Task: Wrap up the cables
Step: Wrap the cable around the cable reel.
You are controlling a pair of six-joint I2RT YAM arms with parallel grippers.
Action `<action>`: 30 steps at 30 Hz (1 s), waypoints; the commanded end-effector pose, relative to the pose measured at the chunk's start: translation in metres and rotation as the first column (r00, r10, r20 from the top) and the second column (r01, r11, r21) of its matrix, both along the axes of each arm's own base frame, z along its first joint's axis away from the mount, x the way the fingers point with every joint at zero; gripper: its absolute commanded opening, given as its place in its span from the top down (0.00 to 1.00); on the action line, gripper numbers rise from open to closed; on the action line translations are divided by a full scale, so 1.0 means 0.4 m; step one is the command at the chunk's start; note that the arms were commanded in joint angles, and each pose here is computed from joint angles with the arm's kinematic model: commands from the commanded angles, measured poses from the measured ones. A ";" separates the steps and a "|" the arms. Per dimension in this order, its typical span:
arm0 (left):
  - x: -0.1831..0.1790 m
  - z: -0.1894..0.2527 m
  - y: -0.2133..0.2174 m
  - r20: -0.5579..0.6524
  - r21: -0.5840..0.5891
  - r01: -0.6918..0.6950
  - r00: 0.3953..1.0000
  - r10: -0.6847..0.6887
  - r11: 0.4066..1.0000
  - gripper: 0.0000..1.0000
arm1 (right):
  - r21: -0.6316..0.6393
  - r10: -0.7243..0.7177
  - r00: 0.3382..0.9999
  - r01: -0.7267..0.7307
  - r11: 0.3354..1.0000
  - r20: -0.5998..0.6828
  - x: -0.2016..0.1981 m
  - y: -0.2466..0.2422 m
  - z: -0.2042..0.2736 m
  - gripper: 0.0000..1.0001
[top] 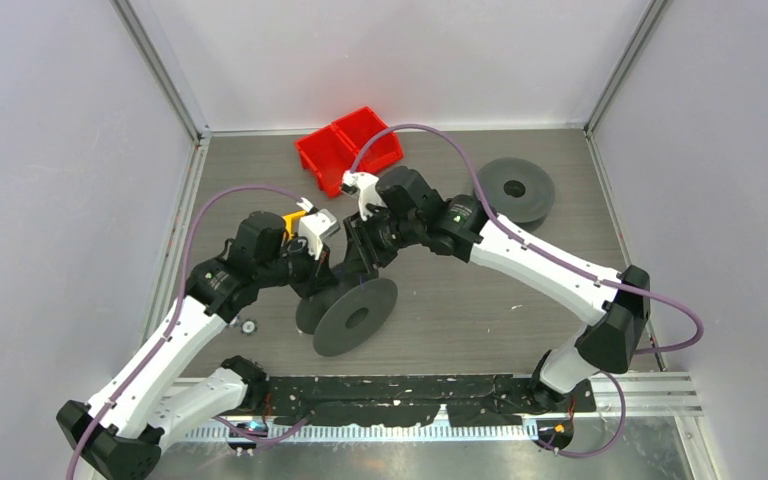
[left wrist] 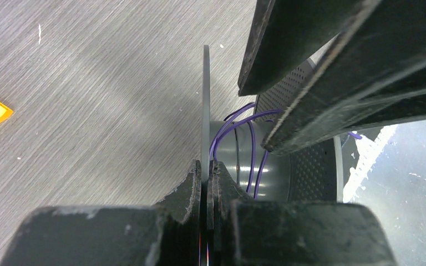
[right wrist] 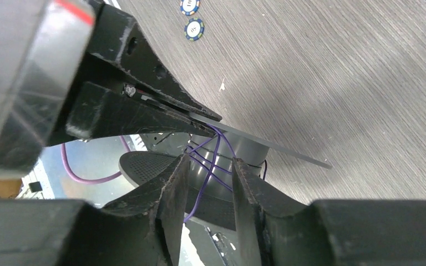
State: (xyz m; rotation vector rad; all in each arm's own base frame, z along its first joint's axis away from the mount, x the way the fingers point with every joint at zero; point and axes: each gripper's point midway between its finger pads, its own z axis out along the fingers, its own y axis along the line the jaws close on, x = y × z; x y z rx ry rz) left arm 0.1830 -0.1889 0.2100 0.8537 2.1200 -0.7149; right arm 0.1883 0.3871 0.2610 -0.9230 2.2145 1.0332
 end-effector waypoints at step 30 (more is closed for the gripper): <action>-0.057 0.299 -0.047 0.312 -0.471 0.202 0.949 -0.052 0.859 1.00 | 0.715 -0.005 0.902 -0.338 0.611 0.431 -0.082 -0.069 0.173 0.95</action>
